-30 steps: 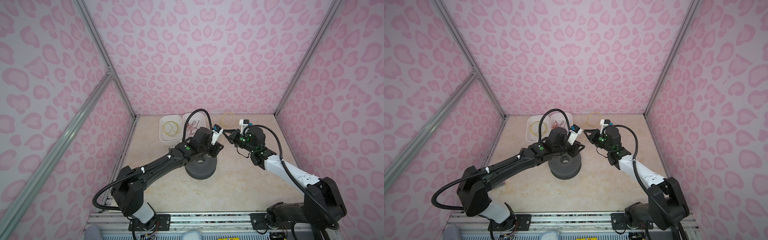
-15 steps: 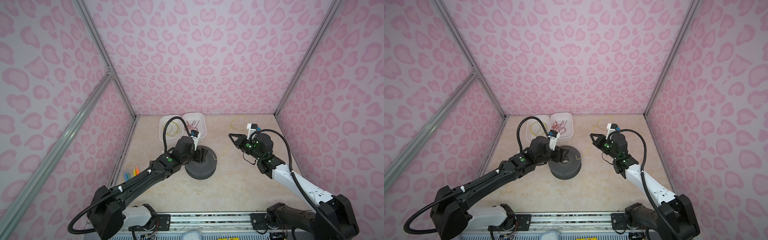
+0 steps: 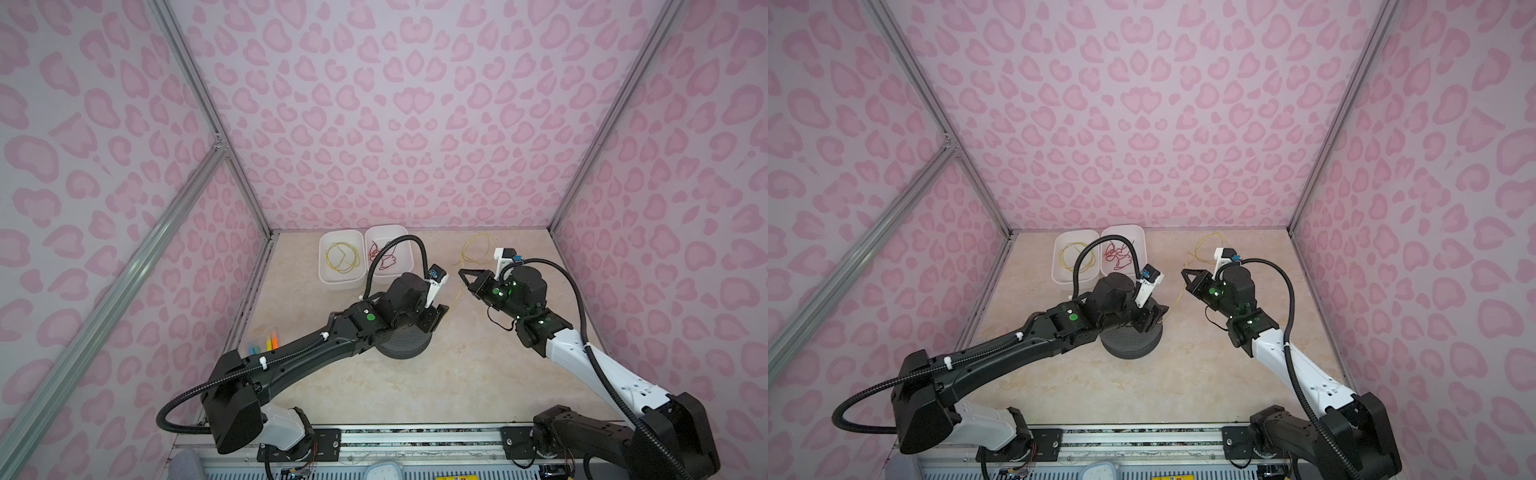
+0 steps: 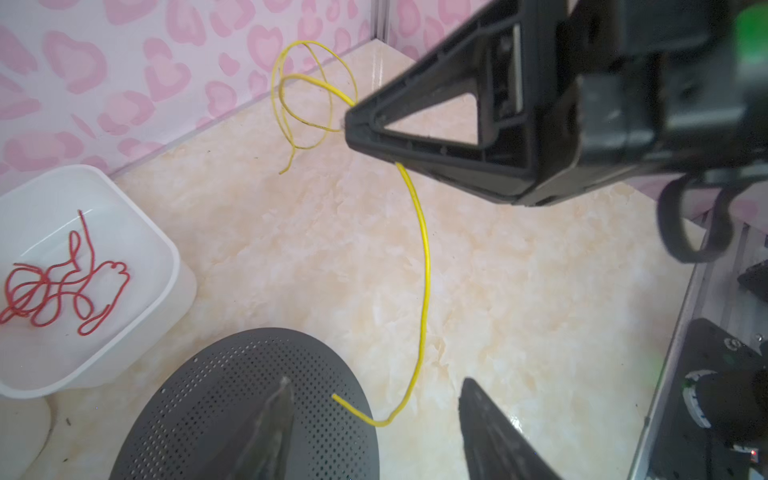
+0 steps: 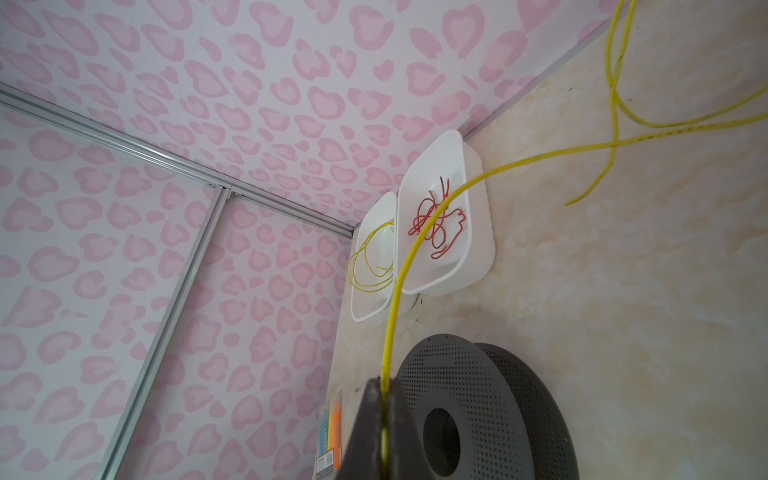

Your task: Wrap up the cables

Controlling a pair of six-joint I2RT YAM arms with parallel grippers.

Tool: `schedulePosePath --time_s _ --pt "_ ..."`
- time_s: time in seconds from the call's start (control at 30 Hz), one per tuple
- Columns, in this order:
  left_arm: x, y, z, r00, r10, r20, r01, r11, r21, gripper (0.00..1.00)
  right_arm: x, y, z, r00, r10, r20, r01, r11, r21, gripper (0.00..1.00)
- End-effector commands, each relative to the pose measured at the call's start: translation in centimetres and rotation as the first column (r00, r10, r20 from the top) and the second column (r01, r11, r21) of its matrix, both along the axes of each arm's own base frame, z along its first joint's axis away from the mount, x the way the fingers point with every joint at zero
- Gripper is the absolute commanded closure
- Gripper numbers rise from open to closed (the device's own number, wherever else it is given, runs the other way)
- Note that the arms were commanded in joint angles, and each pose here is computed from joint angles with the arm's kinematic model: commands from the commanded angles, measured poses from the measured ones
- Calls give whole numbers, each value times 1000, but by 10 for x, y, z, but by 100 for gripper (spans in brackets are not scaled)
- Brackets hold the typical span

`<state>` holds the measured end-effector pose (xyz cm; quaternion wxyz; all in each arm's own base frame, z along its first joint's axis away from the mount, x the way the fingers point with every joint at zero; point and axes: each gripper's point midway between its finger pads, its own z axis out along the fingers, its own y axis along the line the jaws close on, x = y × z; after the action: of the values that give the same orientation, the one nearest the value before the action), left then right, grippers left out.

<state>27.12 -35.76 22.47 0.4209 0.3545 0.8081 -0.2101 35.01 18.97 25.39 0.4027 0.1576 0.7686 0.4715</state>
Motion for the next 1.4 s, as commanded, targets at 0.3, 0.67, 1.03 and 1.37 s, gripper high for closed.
schedulePosePath --time_s 0.3,0.67,1.03,1.37 --pt "-7 -5 -66 998 -53 -18 55 988 141 45 -2 1 5 1000 14 17 -13 1000 -12 100" --pt "8 6 -94 1000 28 1 -27 969 245 71 -3 -5 7 999 -13 31 14 1000 -23 100" --pt "11 43 -85 992 86 94 -114 930 350 43 -3 -5 3 1000 -10 23 11 999 -35 100" --pt "6 40 -61 943 -137 303 -40 858 512 36 -5 -1 0 1000 19 9 -18 999 -39 100"
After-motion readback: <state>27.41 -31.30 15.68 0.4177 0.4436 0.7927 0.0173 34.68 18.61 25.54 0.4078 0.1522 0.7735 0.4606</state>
